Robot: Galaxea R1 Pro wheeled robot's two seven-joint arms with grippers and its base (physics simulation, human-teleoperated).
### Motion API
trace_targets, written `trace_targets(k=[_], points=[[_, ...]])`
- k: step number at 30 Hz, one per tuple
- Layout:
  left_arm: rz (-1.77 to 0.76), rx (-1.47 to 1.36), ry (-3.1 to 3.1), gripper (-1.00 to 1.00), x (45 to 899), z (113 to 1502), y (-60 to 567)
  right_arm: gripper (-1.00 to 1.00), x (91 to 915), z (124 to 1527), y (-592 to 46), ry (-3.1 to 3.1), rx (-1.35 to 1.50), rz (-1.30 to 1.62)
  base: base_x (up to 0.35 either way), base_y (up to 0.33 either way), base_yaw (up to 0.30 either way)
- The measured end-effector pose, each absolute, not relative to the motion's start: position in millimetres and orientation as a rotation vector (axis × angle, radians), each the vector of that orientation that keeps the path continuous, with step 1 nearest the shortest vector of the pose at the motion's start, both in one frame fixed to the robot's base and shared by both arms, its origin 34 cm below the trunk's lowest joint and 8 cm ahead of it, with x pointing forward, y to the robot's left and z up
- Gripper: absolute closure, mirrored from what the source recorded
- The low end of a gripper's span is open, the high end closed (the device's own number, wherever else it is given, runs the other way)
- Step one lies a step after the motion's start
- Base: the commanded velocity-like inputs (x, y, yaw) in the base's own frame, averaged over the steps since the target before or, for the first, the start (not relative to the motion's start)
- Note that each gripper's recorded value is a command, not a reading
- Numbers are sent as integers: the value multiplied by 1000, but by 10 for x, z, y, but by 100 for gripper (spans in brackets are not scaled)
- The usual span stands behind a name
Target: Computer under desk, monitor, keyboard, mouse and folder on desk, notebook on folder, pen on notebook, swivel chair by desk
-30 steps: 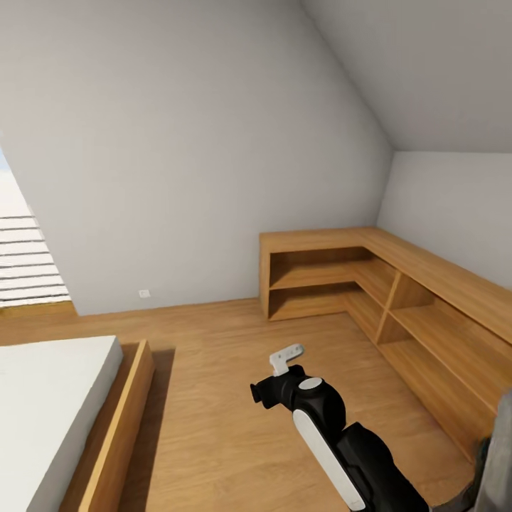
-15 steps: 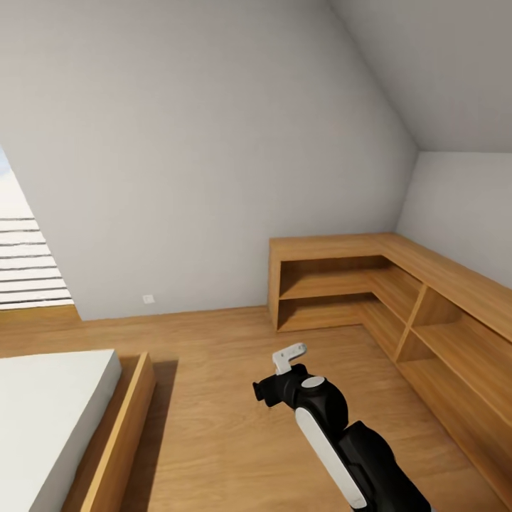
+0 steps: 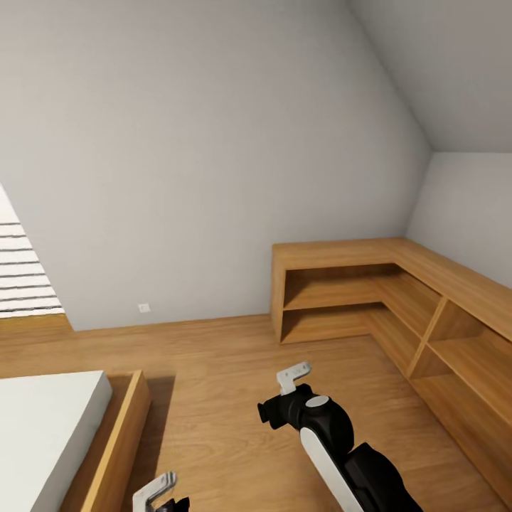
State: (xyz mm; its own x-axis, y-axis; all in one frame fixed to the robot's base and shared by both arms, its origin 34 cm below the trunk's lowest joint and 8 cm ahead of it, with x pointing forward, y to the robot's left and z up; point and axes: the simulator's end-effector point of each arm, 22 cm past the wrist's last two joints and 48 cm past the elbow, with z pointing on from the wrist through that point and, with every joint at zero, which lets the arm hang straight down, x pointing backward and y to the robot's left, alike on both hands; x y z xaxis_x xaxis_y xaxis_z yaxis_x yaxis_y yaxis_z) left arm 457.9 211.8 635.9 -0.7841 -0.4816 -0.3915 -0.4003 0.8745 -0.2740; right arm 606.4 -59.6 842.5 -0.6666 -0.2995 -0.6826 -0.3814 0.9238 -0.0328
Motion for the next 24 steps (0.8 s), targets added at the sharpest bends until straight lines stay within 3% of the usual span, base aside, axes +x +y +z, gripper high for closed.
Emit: trace_targets(k=[7,14,24], points=[[-300,-607,2579,-100,5111,6467,1858,-100,5952,8249,-698,2369,-418,160,282,184,0],[-341,-585,2602,-100,5531,6512,1492,-100,6083,8183,-1190,2360,-273,108,285,167,-8],[-478,-529,2572,-100,6006,6777,972,-100,5978,7951,-1695,2418,-117,63,331,33,-210]])
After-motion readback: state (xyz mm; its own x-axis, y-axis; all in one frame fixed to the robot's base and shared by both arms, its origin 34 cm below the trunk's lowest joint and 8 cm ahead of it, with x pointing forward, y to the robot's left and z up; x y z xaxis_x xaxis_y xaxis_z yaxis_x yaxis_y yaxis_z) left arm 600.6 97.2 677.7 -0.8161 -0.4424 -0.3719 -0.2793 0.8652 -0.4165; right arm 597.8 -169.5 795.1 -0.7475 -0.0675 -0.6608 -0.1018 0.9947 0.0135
